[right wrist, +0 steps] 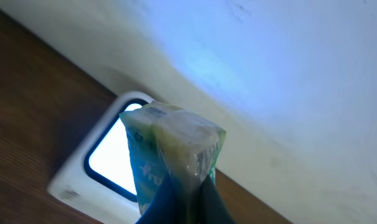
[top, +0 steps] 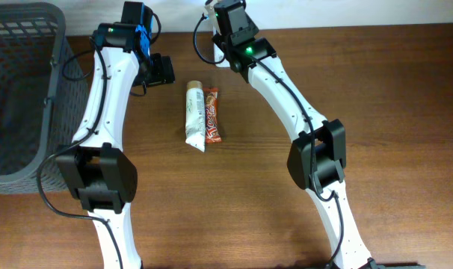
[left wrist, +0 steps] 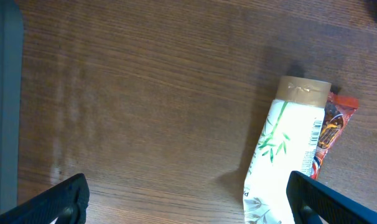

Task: Scan the item barcode
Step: 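Hold the tissue pack over the scanner window, then move the tissue pack right, drop it, and reach toward the chocolate bar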

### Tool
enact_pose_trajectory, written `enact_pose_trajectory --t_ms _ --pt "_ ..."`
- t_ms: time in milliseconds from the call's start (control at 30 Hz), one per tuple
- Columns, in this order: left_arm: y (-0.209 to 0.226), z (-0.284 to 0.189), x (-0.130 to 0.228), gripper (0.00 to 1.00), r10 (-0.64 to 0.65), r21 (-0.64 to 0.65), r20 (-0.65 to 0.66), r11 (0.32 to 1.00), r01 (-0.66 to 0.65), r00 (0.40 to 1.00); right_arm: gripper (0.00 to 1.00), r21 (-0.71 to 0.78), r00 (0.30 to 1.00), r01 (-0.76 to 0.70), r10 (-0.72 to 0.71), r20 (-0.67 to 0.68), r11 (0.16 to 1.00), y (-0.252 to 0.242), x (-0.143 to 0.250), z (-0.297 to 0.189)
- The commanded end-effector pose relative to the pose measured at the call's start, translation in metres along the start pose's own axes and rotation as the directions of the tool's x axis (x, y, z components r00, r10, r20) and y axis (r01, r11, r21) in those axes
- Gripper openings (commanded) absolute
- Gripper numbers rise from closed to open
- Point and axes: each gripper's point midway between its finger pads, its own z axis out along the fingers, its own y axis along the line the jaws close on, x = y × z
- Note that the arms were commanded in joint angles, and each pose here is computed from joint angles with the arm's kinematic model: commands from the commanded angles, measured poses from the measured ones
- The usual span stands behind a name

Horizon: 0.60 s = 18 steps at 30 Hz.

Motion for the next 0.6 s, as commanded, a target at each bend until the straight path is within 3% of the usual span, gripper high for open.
enact_pose_trajectory --t_ms 0,100,200,233,333,433,500,533,567 --pt "0.003 -0.006 -0.002 0.99 -0.006 0.002 0.013 1.000 0.006 1.000 0.04 0.109 0.991 -0.119 0.124 -0.046 0.987 -0.020 0.015 0.006" --pt "0.003 -0.006 -0.002 0.99 -0.006 0.002 0.013 1.000 0.006 1.000 0.04 0.226 0.952 -0.283 0.301 -0.050 0.932 -0.073 0.030 -0.002" --pt "0.003 -0.006 -0.002 0.99 -0.006 0.002 0.013 1.000 0.006 1.000 0.04 0.403 0.891 -0.317 0.415 -0.183 0.859 -0.142 0.099 -0.010" --pt "0.003 -0.006 -0.002 0.99 -0.006 0.002 0.013 1.000 0.006 1.000 0.04 0.537 0.822 -0.284 0.490 -0.289 0.794 -0.184 0.160 -0.022" --pt "0.003 -0.006 -0.002 0.99 -0.006 0.003 0.013 1.000 0.006 1.000 0.04 0.648 0.635 -0.236 0.620 -0.461 0.724 -0.241 0.276 -0.055" --pt "0.003 -0.006 -0.002 0.99 -0.006 0.002 0.013 1.000 0.006 1.000 0.04 0.708 0.440 -0.211 0.712 -0.547 0.674 -0.288 0.376 -0.097" --pt "0.003 -0.006 -0.002 0.99 -0.006 0.003 0.013 1.000 0.006 1.000 0.05 0.706 0.352 -0.277 0.752 -0.557 0.652 -0.296 0.415 -0.109" --pt "0.003 -0.006 -0.002 0.99 -0.006 0.002 0.013 1.000 0.006 1.000 0.20 0.710 0.302 -0.312 0.774 -0.556 0.631 -0.301 0.436 -0.117" --pt "0.003 -0.006 -0.002 0.99 -0.006 0.002 0.013 1.000 0.006 1.000 0.98 0.719 0.251 -0.353 0.801 -0.544 0.599 -0.308 0.459 -0.127"
